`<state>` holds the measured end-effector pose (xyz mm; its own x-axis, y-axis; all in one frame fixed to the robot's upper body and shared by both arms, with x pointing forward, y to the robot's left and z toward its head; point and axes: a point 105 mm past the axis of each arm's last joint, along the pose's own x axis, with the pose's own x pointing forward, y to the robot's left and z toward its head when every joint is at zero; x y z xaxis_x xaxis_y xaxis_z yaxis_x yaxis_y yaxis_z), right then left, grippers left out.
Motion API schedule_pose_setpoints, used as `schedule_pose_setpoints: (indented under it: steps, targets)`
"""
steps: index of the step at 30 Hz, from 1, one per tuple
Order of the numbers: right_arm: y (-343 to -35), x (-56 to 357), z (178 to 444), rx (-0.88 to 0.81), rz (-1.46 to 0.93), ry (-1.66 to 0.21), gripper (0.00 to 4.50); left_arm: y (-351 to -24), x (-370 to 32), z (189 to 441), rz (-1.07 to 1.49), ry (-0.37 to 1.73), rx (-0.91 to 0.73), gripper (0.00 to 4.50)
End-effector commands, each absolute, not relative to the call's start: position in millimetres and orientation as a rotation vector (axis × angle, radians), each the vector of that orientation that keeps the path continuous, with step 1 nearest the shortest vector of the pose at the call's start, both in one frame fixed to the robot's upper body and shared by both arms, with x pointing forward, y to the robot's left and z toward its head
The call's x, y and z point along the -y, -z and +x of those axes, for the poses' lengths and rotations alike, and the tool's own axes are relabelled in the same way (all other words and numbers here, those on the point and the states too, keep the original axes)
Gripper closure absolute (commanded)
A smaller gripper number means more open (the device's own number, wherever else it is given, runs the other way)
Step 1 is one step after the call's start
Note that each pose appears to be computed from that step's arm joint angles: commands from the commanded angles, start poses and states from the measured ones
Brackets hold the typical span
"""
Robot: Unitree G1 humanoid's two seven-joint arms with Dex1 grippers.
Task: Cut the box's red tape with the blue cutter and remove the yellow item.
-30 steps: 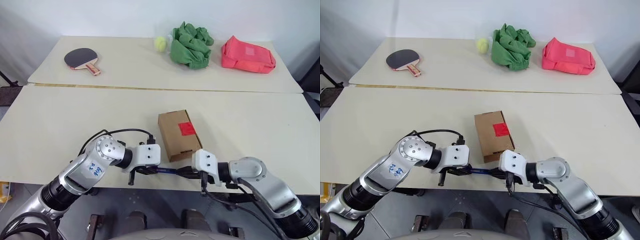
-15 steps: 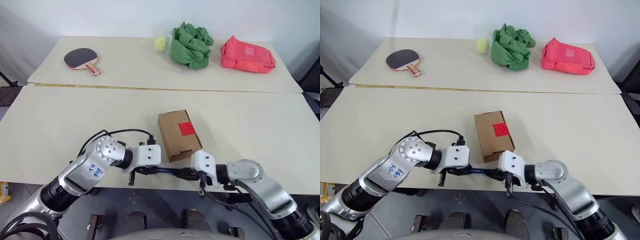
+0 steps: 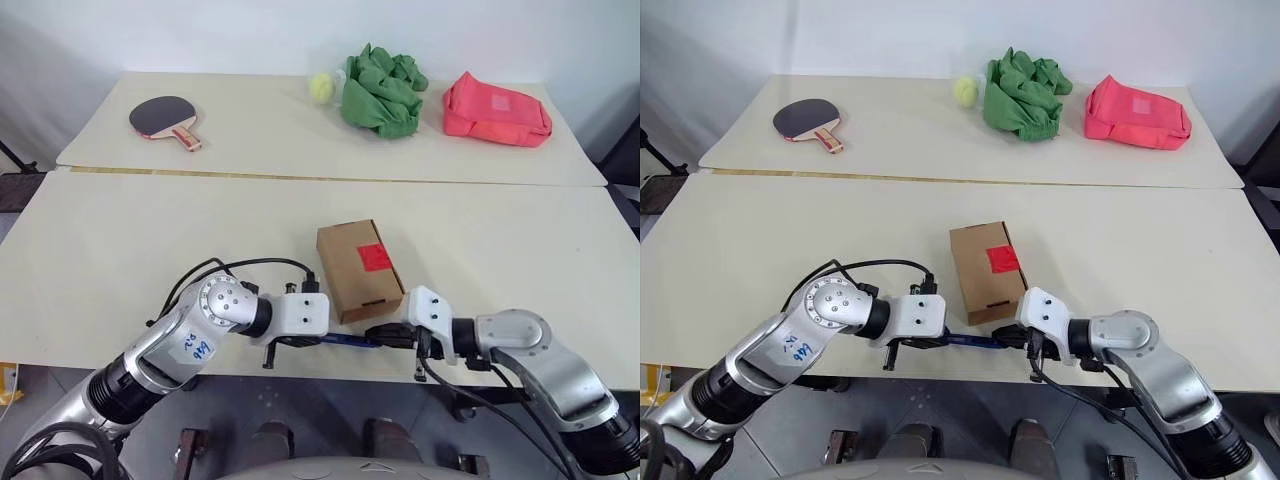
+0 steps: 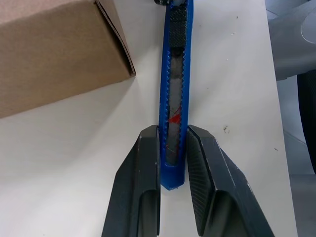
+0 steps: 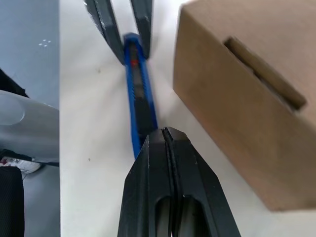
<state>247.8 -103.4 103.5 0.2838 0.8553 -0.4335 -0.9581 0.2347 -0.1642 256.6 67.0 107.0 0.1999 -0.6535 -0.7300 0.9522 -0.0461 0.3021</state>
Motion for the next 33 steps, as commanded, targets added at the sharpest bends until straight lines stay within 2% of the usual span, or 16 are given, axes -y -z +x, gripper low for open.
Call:
schedule_pose_setpoints:
  steps: [1, 13, 33]
  targets:
    - [-106.4, 103.7, 243.8, -0.245, -0.474, -1.292, 4.49, -91.5, -70.7, 252.7, 0.901, 1.362, -0.493, 4.06]
    - [-95.5, 110.2, 247.6, -0.273, -0.504, -1.301, 4.49, -92.4, -69.6, 252.3, 0.904, 1.363, -0.490, 4.06]
    - [-72.6, 77.0, 242.2, -0.241, -0.485, -1.370, 4.49, -94.7, -67.1, 253.9, 0.903, 1.354, -0.482, 4.06]
